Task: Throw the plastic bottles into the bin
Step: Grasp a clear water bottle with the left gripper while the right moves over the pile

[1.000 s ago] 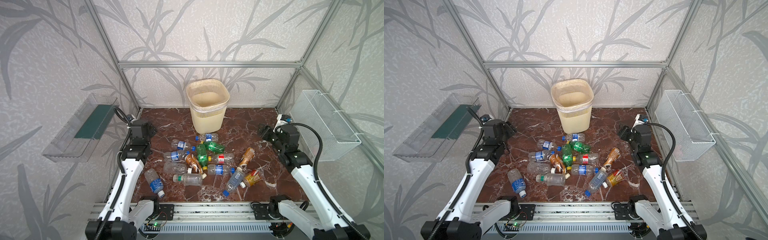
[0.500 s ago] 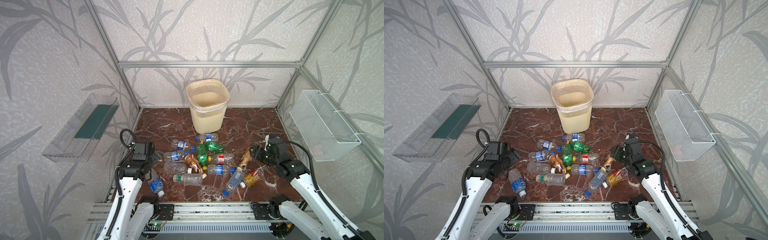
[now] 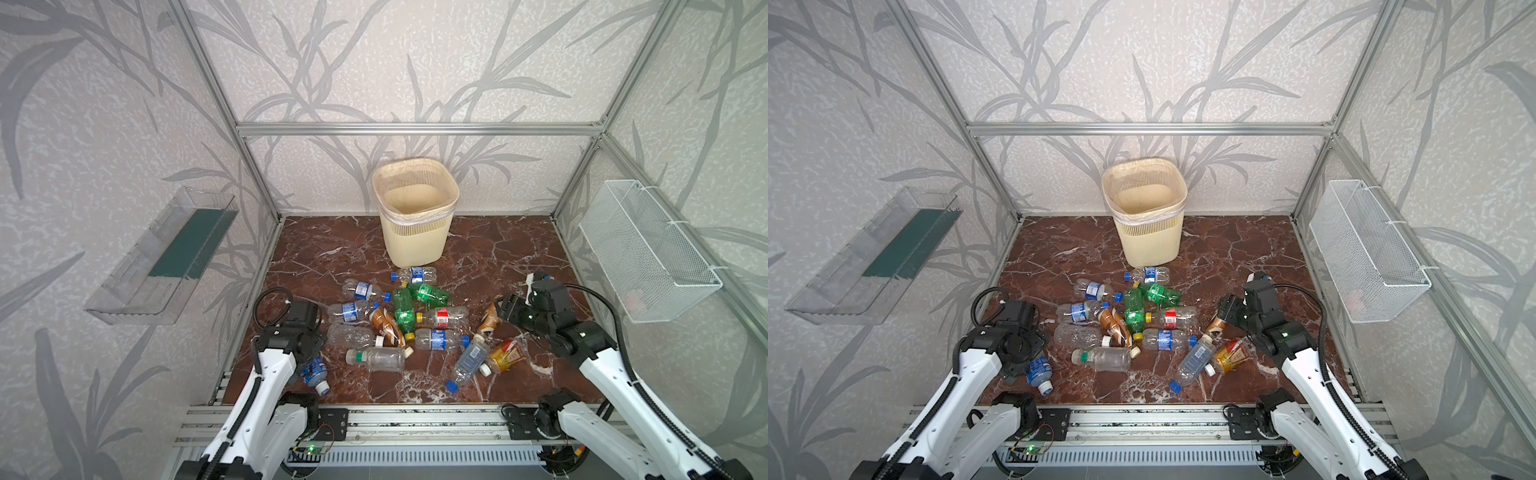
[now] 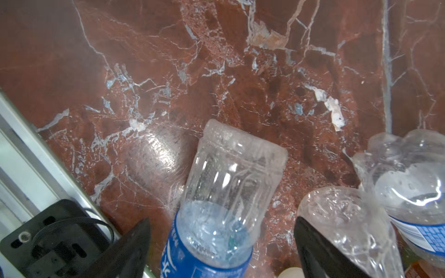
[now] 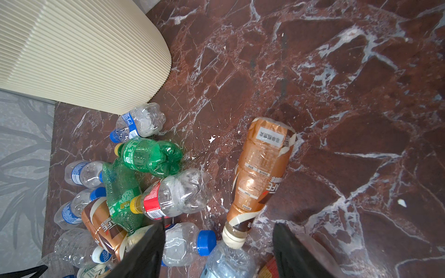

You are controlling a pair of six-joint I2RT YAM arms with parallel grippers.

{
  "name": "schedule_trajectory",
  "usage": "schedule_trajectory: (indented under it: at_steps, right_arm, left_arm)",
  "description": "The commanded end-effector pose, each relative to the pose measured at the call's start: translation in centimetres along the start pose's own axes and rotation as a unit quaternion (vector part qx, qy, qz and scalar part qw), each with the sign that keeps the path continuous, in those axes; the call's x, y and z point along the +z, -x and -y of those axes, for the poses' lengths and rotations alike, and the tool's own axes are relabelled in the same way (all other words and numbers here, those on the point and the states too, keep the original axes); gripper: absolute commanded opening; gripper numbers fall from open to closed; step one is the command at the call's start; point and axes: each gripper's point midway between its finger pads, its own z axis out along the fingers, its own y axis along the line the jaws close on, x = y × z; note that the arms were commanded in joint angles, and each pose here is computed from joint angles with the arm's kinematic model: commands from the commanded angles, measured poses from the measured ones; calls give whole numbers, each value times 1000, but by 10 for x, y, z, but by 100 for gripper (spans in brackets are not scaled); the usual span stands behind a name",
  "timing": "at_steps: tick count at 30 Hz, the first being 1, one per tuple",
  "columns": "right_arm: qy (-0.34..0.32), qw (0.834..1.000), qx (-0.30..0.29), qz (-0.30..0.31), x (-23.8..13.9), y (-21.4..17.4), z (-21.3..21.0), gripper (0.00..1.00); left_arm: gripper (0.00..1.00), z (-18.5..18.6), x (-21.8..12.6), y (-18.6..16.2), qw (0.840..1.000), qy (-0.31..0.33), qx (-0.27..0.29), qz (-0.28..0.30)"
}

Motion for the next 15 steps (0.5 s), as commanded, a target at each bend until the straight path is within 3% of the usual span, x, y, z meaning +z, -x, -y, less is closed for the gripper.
schedule_trajectory:
  at_steps: [1, 6, 15]
  right_arm:
    - [-1, 1000, -7, 3, -3, 0, 0, 71]
    - [-2, 1000, -4, -1, 0, -1, 1, 71]
    - [-10, 1000, -9, -1, 2, -2, 4, 71]
  left_arm:
    - [93, -8, 8, 4, 999, 15, -22, 23]
    - [92, -4, 26, -3, 1000, 26, -8, 6]
    - [68, -1, 30, -3, 1000, 21, -2, 5]
